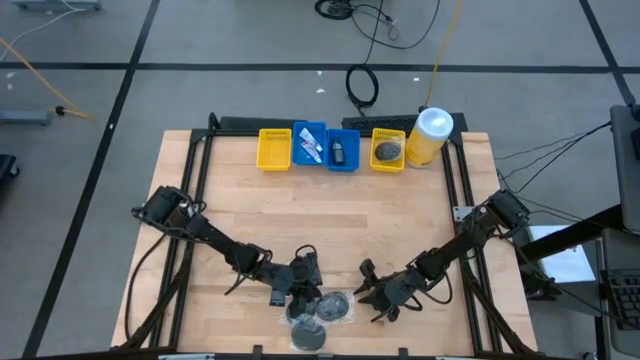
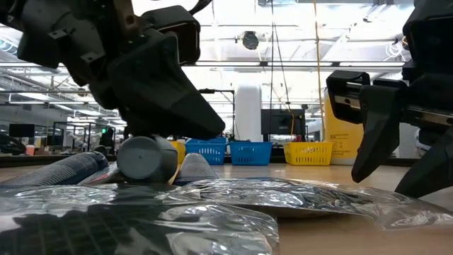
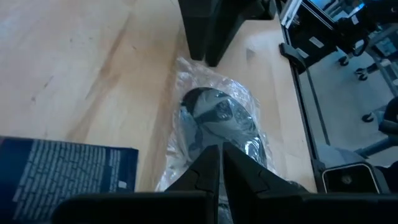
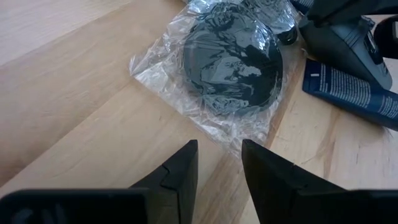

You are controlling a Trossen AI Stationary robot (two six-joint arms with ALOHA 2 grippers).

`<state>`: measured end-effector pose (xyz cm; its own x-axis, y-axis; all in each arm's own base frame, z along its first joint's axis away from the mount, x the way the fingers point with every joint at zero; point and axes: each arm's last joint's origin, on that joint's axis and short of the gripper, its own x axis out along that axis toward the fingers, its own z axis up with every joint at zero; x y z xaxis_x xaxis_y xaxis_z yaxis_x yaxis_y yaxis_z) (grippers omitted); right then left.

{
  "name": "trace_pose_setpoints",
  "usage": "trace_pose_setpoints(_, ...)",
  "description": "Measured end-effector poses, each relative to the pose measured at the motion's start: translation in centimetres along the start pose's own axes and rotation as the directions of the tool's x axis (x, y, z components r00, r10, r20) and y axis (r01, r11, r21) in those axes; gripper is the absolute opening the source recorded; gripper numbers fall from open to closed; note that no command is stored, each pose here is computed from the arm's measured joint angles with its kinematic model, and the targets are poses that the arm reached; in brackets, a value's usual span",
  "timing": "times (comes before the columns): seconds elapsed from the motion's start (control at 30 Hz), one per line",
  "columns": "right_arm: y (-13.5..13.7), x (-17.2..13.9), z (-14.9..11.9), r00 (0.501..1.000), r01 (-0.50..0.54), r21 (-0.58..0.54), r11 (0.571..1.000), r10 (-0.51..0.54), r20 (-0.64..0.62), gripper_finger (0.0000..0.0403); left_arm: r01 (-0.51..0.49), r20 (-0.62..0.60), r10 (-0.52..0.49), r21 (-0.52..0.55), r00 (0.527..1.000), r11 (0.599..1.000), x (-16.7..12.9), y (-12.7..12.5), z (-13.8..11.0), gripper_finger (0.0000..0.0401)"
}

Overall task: Pick & Place Travel size toiletries
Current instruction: Put the black hairbrush into the right yellow bin

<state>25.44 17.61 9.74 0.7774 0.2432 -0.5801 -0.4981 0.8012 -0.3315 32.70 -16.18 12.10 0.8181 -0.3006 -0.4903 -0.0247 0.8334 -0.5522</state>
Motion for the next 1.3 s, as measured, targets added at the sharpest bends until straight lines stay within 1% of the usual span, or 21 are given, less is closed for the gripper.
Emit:
trace_pose_setpoints(0.27,0.0,0.2,0.0,1.0,0.006,0.007,1.0,-0.006,0.016,0.0116,-0.013,0.013,0.014,-0.02,1.0,1.0,0.0,-0.3,-0.3,0.0019)
trace_pose_setpoints(0.5,0.2,1.9,-0.4,1.0,0.016,0.017,1.0,-0.017,0.022,0.0116,-0.026,0.026,0.027,-0.022,0.999,0.999,-0.1,-0.3,-0.2,0.0019)
trace_pose_setpoints(0.6,0.1,2.5,-0.1,0.999,0.023,0.024,0.999,-0.024,0.046,0.0116,-0.029,0.029,0.03,-0.021,0.999,0.999,-0.1,-0.4,-0.4,0.0019)
trace_pose_setpoints(0.73,-0.2,2.6,-0.1,0.999,0.031,0.01,0.999,-0.032,0.041,0.0116,-0.028,0.007,0.029,-0.033,1.0,0.999,0.3,-0.5,-1.3,0.0019)
trace_pose_setpoints(0.83,-0.3,2.7,-0.2,0.998,0.045,0.009,0.999,-0.046,0.037,0.0116,-0.044,-0.013,0.044,-0.05,0.999,0.998,1.3,0.2,-2.5,0.0019)
trace_pose_setpoints(0.97,-0.5,2.7,-0.2,0.997,0.073,0.013,0.997,-0.073,0.032,0.0111,-0.026,-0.004,0.025,-0.083,1.0,0.996,2.5,1.2,-3.3,0.0019)
trace_pose_setpoints(1.07,-0.8,2.8,-0.3,0.996,0.086,0.023,0.996,-0.087,0.027,0.0104,-0.016,-0.002,0.016,-0.088,1.0,0.996,2.7,1.5,-3.2,0.0019)
trace_pose_setpoints(1.2,-1.3,2.9,-0.4,0.994,0.103,0.043,0.994,-0.104,0.02,0.0091,0.042,0.028,-0.041,-0.052,0.999,0.998,2.7,1.2,-2.7,0.0019)
trace_pose_setpoints(1.3,-1.8,3.1,-0.2,0.993,0.114,0.061,0.992,-0.116,0.022,0.0076,0.038,0.022,-0.037,-0.03,0.999,0.999,2.9,1.0,-2.6,0.0019)
